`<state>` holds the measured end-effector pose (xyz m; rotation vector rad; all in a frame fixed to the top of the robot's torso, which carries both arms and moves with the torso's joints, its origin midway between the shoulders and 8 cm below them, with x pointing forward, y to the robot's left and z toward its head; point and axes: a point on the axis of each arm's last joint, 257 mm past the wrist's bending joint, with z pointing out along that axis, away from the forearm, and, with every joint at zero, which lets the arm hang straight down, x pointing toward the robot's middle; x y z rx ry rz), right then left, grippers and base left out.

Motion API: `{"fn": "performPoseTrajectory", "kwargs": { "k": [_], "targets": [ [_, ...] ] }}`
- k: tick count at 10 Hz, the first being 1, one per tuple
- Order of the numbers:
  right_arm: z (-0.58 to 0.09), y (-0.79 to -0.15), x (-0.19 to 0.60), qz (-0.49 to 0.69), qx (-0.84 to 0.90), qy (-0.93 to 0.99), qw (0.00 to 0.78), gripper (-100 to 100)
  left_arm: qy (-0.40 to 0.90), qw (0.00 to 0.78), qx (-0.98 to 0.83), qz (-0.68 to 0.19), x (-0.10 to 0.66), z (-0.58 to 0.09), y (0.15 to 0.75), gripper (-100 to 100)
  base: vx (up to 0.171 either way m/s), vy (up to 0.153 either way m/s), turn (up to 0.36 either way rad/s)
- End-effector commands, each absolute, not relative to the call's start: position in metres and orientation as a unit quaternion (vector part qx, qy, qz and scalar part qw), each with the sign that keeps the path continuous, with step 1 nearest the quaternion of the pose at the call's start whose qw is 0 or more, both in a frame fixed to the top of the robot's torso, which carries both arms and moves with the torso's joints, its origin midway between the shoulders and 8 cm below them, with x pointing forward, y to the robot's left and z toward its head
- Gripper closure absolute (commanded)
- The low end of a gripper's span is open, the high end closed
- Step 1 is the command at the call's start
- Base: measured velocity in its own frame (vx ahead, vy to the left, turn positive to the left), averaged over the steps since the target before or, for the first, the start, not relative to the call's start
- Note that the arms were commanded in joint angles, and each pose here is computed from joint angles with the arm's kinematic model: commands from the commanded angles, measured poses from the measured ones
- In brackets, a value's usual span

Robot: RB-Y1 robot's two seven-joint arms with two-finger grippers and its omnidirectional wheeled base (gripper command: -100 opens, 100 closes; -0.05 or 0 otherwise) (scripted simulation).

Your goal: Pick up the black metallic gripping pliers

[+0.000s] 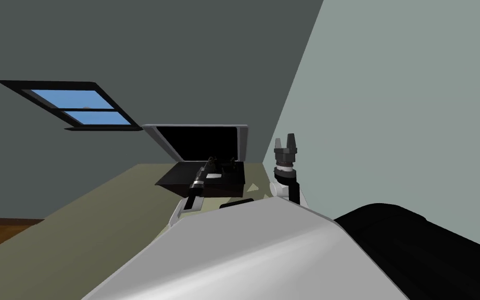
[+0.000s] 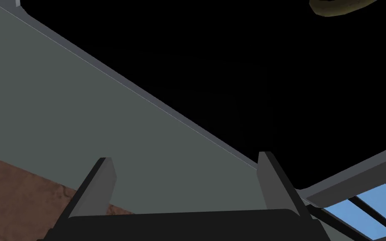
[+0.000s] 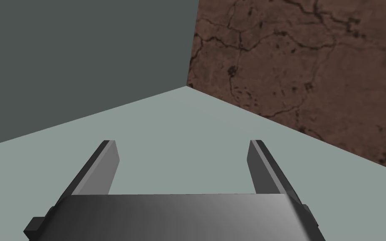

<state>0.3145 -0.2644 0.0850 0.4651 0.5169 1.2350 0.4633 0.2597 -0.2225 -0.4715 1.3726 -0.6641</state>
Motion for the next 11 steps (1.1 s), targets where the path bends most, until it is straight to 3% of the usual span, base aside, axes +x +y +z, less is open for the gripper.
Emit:
{"fn": "performPoseTrajectory", "kwargs": {
  "k": [1, 11],
  "targets": [
    [0.085, -0.264, 0.315, 0.567, 0.214, 0.237, 0.759, 0, 0.631, 0.692, -0.207, -0.284, 0.466, -0.237, 0.260, -100, 0.030, -0.037, -0.015],
    [0.085, -0.264, 0.315, 0.567, 0.214, 0.237, 0.759, 0, 0.735, 0.640, -0.143, -0.176, 0.481, -0.339, 0.259, -100, 0.023, -0.028, -0.023]
  ]
}}
